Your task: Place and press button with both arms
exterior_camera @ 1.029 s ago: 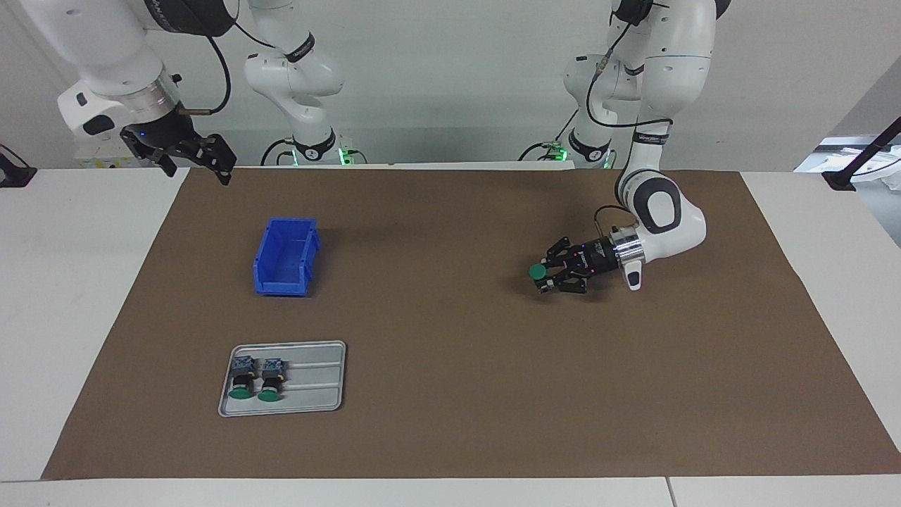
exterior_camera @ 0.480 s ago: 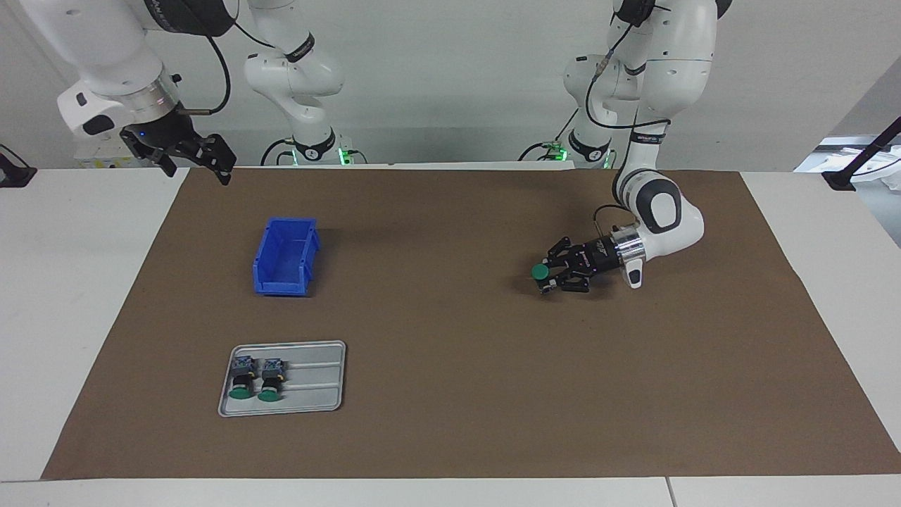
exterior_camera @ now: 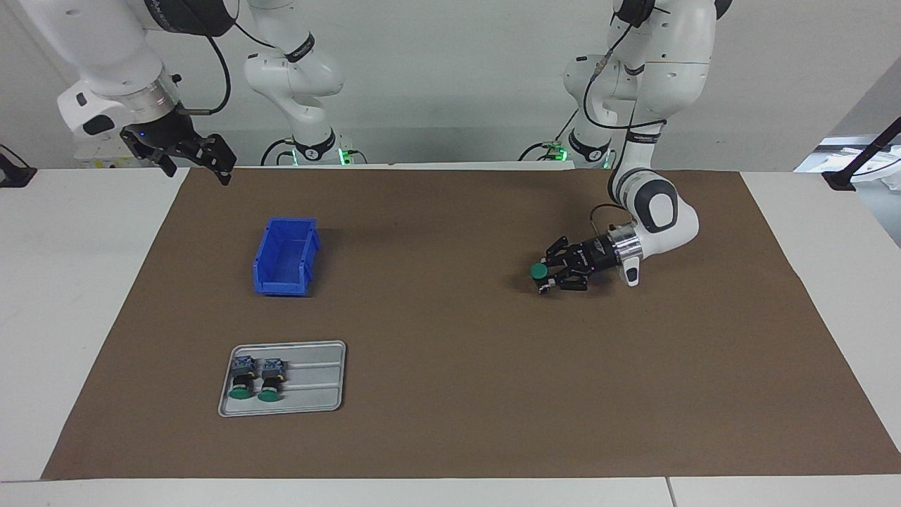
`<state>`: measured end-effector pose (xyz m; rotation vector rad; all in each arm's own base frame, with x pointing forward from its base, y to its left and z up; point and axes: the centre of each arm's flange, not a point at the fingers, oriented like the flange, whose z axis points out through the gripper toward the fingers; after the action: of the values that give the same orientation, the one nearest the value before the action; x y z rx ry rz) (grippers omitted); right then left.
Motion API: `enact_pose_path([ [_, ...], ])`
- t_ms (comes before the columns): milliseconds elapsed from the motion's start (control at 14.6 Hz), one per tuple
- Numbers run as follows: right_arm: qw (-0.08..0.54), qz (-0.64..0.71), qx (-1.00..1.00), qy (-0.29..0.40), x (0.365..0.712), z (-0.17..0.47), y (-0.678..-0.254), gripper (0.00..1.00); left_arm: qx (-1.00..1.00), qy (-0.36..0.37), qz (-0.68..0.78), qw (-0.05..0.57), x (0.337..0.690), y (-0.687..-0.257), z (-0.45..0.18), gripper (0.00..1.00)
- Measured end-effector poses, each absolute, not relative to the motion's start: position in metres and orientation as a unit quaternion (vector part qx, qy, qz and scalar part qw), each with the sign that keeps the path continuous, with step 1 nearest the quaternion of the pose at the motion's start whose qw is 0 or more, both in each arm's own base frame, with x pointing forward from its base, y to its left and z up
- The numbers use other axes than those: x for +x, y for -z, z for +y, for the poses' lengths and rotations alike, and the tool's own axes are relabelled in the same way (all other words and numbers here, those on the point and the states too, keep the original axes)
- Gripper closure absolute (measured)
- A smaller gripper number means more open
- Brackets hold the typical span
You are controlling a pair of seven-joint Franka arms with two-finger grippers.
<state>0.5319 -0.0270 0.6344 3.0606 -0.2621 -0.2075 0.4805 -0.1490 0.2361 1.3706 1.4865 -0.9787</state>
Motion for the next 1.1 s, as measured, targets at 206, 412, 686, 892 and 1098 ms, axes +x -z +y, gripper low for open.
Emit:
enact_pose_path([
  [206, 0.031, -0.085, 0.994, 0.067, 0.5319, -0.027, -0.6344, 0.01, 0.55, 0.393, 0.597, 0.433, 0.4803, -0.236, -0.149, 0.67],
  [412, 0.031, -0.085, 0.994, 0.067, 0.5319, -0.027, -0.6344, 0.01, 0.55, 0.394, 0.597, 0.432, 0.4792, -0.2351, -0.1493, 0.67],
  [686, 0.031, -0.085, 0.994, 0.067, 0.5319, -0.027, -0.6344, 0.01, 0.548, 0.395, 0.599, 0.43, 0.4769, -0.233, -0.149, 0.67],
  [892, 0.031, -0.085, 0.994, 0.067, 0.5319, -0.027, -0.6344, 0.01, 0.546, 0.395, 0.6, 0.431, 0.4765, -0.2325, -0.1489, 0.67],
  [1098, 0.031, -0.085, 0.994, 0.067, 0.5319, -0.027, -0.6344, 0.01, 0.545, 0.396, 0.601, 0.43, 0.4746, -0.2308, -0.1486, 0.67],
])
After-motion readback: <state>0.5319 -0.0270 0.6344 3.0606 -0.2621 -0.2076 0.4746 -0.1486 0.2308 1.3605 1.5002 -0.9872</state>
